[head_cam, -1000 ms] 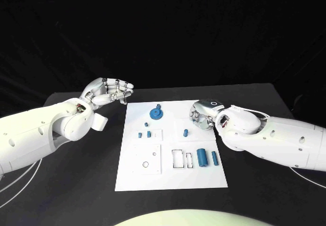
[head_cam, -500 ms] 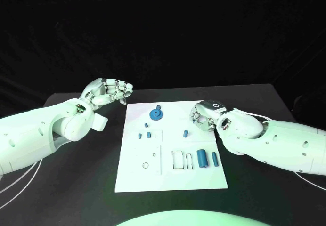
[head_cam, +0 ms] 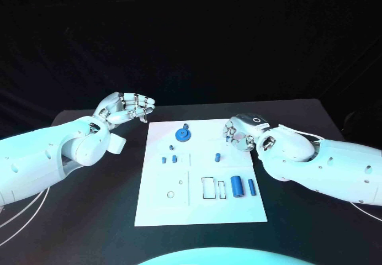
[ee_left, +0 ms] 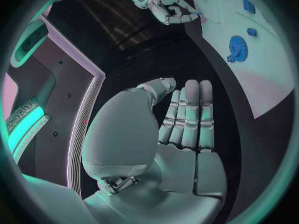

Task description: Assemble the parts on the task board

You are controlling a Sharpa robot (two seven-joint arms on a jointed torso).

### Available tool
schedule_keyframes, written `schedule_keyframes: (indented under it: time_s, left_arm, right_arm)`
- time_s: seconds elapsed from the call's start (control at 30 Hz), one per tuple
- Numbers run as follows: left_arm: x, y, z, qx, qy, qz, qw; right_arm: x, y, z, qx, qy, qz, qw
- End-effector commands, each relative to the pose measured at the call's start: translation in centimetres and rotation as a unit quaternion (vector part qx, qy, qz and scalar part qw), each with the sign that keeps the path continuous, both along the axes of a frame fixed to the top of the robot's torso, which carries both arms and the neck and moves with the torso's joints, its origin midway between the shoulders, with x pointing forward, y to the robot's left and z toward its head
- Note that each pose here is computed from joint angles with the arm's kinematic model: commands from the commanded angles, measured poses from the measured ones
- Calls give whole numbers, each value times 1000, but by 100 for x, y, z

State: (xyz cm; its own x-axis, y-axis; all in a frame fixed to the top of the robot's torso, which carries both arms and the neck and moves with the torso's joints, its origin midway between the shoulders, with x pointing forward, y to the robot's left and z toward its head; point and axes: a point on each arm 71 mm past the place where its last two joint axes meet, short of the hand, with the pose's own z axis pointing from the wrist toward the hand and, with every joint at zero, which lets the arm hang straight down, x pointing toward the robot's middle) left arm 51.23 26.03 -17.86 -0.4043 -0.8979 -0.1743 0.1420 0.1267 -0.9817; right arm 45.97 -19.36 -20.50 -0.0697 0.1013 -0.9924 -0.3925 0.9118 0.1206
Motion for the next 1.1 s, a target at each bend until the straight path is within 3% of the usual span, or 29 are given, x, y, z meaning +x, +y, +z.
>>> schedule_keyframes:
  time_s: [0.03, 0.33, 0.57, 0.83, 1.1]
  left_arm:
    - [1, -15, 16, -9, -5, 0, 1000]
    - [-6, -41, 10, -14, -3, -2, 1000]
    - [-18, -72, -1, -16, 0, -4, 1000]
    - [-30, -123, -5, -20, 4, -8, 1000]
    - [-48, -186, -2, -23, 7, -15, 1000]
  right_arm:
    - [-61, 42, 64, 27, -8, 12, 1000]
    - [-387, 365, 221, 90, -11, 72, 993]
    - [-596, 670, 228, 111, -11, 122, 986]
    - [-750, 966, 18, 112, 10, 157, 981]
    - [-851, 1143, -251, 102, 30, 168, 980]
